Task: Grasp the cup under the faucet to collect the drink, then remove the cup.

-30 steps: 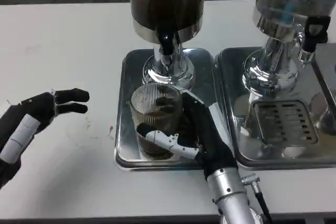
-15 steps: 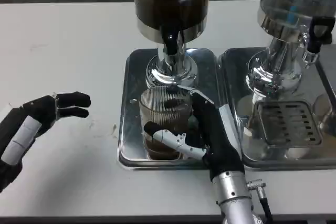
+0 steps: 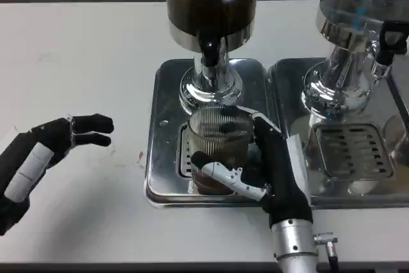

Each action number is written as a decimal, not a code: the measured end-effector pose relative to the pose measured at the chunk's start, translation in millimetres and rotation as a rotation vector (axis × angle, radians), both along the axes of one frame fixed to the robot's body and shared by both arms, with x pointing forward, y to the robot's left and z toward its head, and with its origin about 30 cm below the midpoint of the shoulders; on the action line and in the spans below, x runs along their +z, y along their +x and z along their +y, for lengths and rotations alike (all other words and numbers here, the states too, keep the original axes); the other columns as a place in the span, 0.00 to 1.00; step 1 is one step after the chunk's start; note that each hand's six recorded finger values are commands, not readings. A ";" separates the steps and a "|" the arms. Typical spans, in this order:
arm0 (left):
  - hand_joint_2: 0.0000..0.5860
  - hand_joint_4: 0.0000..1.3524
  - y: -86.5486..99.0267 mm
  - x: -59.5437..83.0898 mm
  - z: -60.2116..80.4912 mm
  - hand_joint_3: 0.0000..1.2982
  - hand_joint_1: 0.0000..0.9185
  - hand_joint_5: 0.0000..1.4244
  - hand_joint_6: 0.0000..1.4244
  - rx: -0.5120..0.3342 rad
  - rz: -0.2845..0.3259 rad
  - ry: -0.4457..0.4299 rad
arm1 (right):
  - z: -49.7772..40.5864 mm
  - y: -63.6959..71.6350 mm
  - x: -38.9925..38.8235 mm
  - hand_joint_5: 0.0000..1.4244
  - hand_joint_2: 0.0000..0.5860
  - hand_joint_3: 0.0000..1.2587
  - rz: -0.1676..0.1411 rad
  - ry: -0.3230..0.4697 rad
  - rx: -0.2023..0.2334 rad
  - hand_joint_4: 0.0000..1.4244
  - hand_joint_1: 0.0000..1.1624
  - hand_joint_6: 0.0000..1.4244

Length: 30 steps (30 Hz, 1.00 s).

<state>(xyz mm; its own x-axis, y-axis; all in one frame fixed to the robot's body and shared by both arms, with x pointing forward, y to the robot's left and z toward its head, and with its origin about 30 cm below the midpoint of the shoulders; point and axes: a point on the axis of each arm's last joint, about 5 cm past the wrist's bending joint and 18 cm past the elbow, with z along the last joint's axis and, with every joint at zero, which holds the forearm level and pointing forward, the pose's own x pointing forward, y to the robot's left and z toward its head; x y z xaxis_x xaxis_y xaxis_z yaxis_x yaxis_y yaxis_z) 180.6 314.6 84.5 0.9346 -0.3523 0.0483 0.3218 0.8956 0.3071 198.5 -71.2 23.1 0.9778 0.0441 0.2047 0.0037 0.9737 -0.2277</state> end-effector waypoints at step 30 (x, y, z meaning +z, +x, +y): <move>0.10 0.26 8.4 3.2 -0.2 0.33 0.00 0.27 0.15 -0.024 0.000 0.013 | -19.8 -24.4 14.5 0.76 0.07 0.60 -0.148 0.049 -0.095 0.66 0.89 1.00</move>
<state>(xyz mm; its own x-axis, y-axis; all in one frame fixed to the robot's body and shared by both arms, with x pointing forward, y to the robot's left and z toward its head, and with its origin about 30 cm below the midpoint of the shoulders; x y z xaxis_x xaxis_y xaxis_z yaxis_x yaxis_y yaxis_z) 189.0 314.3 87.7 0.9259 -0.3752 0.0436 0.3431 0.8837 0.3183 174.1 -91.0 37.6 0.9360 -0.0610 0.3466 0.1267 0.9772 -0.1701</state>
